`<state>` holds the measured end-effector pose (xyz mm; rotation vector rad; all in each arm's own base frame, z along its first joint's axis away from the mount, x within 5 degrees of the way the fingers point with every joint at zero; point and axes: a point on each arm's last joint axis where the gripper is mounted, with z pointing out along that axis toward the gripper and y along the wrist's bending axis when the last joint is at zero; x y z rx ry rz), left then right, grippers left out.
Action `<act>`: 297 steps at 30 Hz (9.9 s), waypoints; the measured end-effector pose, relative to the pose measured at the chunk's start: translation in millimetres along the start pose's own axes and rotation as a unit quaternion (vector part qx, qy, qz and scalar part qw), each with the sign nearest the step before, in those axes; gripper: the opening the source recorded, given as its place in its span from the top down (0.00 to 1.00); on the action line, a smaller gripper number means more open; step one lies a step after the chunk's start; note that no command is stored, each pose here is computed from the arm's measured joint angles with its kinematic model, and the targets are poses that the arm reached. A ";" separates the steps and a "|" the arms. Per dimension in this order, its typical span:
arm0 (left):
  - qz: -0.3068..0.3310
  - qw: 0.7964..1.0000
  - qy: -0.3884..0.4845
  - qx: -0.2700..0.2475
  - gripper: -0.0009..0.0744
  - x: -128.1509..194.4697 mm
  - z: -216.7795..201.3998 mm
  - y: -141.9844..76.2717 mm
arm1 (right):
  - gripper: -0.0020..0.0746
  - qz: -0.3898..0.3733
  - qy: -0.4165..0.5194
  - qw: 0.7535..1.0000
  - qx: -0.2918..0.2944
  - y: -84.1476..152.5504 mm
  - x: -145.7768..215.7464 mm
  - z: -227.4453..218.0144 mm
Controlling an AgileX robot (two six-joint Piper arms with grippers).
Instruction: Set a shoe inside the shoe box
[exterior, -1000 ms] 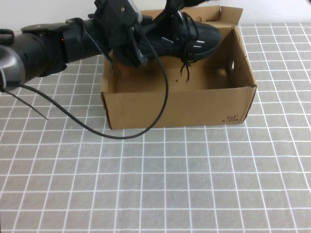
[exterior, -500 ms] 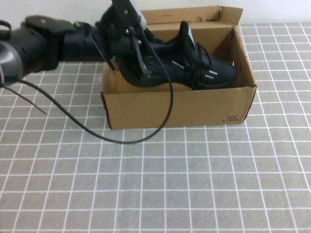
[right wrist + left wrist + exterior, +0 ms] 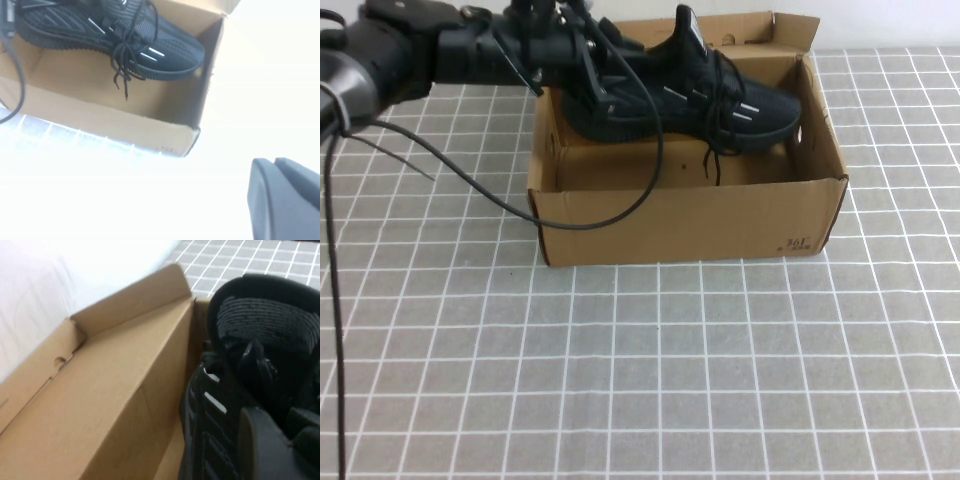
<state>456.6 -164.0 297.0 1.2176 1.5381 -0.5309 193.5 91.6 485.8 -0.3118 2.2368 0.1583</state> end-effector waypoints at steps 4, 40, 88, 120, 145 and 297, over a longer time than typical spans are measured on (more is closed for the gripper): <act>-0.008 1.000 0.010 -0.006 0.90 14.4 10.6 4.9 | 0.99 0.021 -0.011 1.000 -0.002 -8.1 26.6 -20.9; -0.002 1.000 -0.019 -0.012 0.90 74.2 52.7 9.8 | 0.99 0.042 0.003 0.999 -0.010 -11.8 49.7 -31.2; -0.089 0.994 0.028 -0.048 0.99 -107.1 -92.5 -24.3 | 0.99 0.014 0.017 0.999 -0.026 -11.2 57.2 -40.7; -0.072 0.884 -0.168 -0.430 0.99 10.3 -312.8 -299.3 | 0.99 0.003 -0.226 0.959 -0.169 -31.2 228.5 -113.9; -0.198 0.867 -0.148 -0.432 0.99 117.5 -274.8 -321.6 | 0.99 0.020 -0.264 0.944 -0.197 -20.7 229.7 -73.8; -0.214 0.882 0.062 -0.415 0.99 149.9 -266.2 -332.8 | 0.99 0.112 -0.210 0.969 0.068 -45.1 341.3 73.5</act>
